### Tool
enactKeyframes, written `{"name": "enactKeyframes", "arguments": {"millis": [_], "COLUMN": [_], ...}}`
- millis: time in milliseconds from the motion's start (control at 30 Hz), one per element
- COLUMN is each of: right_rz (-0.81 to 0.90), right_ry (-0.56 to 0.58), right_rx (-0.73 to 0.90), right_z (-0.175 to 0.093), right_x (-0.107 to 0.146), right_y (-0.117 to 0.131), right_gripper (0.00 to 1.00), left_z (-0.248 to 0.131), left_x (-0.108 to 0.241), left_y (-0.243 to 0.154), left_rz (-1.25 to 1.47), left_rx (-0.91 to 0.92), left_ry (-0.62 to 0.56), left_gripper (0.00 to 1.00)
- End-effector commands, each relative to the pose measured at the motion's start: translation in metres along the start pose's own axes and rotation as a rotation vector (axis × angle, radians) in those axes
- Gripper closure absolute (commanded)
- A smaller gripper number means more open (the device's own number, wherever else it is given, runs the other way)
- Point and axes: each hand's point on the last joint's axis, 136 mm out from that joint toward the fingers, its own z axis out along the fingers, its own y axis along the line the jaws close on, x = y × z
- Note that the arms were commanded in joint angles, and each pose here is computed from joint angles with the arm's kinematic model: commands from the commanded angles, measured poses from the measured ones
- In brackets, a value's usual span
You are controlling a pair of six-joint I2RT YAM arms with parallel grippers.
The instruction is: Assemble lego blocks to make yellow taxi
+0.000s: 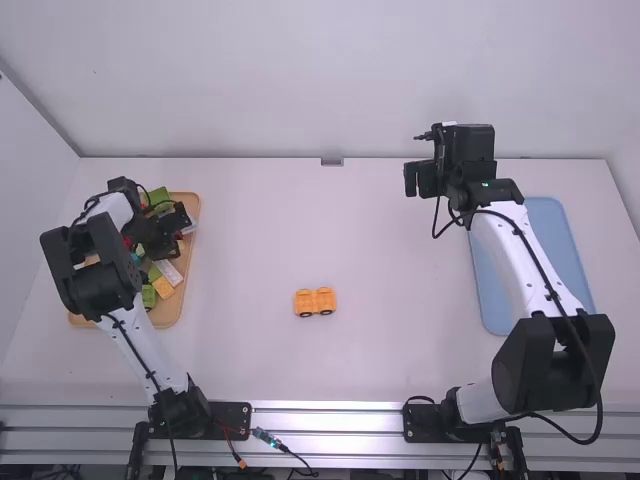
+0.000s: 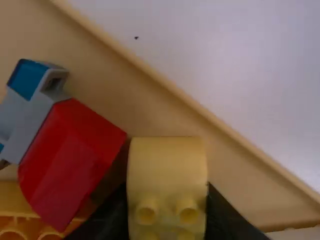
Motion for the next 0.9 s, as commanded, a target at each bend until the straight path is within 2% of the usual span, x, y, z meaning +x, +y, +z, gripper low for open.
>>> {"name": "enactKeyframes", "arguments": {"millis": [0,300,400,467,567,667,767,867], "right_rz": [-0.002,-0.003,-0.003,-0.003,-0.003,-0.002,-0.002,-0.002], "right_ry": [-0.051,-0.052,-0.052,-0.052,-0.051,-0.050,-0.043,-0.040], "right_rx": [0.006,0.006,0.006,0.006,0.007,0.007,0.006,0.006], "right_z": [-0.016,-0.016,-0.016,-0.016,-0.016,-0.016,-0.016,-0.016], "right_x": [-0.019,-0.019,-0.019,-0.019,-0.019,-0.018,-0.016,-0.016], "right_y": [0.001,0.001,0.001,0.001,0.001,0.001,0.001,0.001], "right_gripper": [0.01,0.01,0.01,0.01,0.01,0.01,0.01,0.01], "left_z": [0.013,0.001,-0.013,-0.024,-0.040,-0.055,-0.067,-0.068], "left_x": [0.013,0.008,-0.004,-0.014,-0.034,-0.051,-0.072,-0.089], "left_y": [-0.014,-0.017,-0.017,-0.016,-0.015,-0.012,-0.012,-0.008], "left_rz": [-0.019,-0.025,-0.035,-0.038,-0.074,-0.154,-0.185,-0.217], "left_rx": [0.040,0.079,0.108,0.124,0.146,0.156,0.147,0.101], "left_ry": [0.055,0.051,0.002,-0.038,-0.109,-0.144,-0.118,-0.067], "left_gripper": [0.74,0.75,0.77,0.70,0.69,0.76,0.98,0.98]}}
